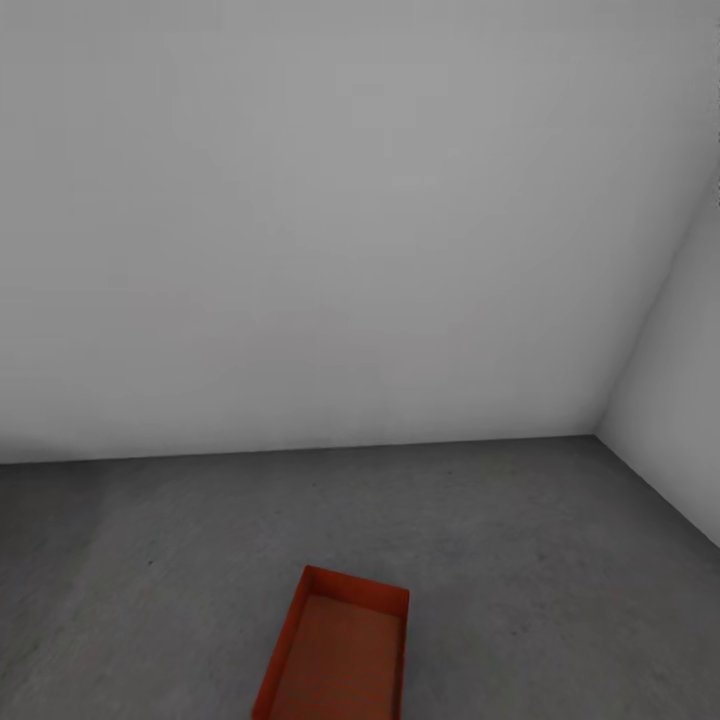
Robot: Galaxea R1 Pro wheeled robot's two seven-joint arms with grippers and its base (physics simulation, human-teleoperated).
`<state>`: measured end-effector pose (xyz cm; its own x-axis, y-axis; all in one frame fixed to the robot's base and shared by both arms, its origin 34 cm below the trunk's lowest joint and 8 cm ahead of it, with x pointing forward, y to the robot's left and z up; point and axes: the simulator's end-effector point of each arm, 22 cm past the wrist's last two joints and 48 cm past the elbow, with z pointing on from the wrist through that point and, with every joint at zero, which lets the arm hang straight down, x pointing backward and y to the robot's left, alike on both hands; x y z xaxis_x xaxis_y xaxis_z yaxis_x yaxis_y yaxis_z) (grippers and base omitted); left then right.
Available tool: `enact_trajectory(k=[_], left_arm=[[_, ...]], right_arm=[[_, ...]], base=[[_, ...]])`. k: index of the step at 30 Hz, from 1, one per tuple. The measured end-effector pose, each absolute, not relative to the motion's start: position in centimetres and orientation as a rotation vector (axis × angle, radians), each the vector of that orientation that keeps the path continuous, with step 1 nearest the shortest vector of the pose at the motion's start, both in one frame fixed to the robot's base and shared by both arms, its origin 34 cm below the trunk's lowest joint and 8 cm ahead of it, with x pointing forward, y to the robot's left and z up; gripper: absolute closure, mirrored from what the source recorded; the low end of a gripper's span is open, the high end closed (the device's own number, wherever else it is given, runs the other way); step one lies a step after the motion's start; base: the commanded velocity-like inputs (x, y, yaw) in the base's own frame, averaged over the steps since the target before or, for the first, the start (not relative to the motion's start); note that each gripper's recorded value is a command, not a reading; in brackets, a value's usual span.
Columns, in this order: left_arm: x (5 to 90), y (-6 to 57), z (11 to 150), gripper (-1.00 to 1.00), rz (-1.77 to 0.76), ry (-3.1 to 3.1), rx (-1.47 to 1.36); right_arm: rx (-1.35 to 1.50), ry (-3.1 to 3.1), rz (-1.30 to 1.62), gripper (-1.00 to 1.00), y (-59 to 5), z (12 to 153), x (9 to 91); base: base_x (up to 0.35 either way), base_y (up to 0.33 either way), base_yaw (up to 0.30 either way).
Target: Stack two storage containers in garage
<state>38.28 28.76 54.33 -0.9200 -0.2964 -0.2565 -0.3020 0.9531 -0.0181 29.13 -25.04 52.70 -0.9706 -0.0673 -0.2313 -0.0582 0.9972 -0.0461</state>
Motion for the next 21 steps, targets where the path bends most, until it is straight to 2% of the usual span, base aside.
enact_trajectory(k=[21], left_arm=[[39.5,28.8,55.2,-1.0,0.025,2.815,-0.44]], right_arm=[[-0.087,2.871,-0.06,-1.0,-25.1,53.2,30.4]], base=[[0.0,0.0,0.0]])
